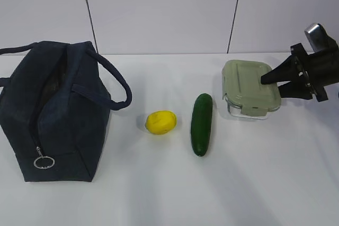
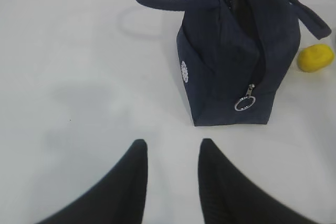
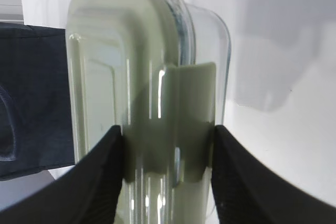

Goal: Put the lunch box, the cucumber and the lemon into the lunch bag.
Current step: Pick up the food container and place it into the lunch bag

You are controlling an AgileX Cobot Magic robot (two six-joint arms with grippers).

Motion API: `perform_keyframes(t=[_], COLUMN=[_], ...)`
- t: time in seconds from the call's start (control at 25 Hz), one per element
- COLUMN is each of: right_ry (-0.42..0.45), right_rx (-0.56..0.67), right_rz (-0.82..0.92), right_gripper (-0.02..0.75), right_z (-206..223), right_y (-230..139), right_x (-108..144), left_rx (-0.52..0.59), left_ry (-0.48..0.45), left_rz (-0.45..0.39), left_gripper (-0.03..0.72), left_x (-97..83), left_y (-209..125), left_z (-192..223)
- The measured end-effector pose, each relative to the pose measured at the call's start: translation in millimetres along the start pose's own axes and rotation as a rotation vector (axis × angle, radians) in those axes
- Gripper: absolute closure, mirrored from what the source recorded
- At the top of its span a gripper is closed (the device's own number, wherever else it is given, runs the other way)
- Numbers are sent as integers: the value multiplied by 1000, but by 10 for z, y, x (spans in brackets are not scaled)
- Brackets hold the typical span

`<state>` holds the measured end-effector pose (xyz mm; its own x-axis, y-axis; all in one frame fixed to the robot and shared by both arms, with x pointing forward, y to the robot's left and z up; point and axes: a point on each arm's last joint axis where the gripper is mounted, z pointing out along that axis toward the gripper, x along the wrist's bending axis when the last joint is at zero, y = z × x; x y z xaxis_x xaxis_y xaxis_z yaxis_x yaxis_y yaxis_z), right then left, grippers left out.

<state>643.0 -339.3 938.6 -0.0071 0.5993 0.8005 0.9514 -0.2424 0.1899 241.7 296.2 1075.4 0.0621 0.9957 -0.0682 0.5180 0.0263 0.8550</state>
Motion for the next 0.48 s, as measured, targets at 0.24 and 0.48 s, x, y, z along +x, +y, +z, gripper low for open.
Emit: perform_keyframes(t=[0.24,0.48], right_ry=[1,19], right_rx=[-10,43], right_rz=[-9,-48], right_gripper=[390,391], right_z=[-39,170], right_y=[3,-54], right_x=[118,312], left_rx=[53,165], left_ry=[-11,-43], left_rz=[-45,-99], left_gripper=[449,373], left_x=[-29,-60], left_y=[577,1017], left_z=[205,692])
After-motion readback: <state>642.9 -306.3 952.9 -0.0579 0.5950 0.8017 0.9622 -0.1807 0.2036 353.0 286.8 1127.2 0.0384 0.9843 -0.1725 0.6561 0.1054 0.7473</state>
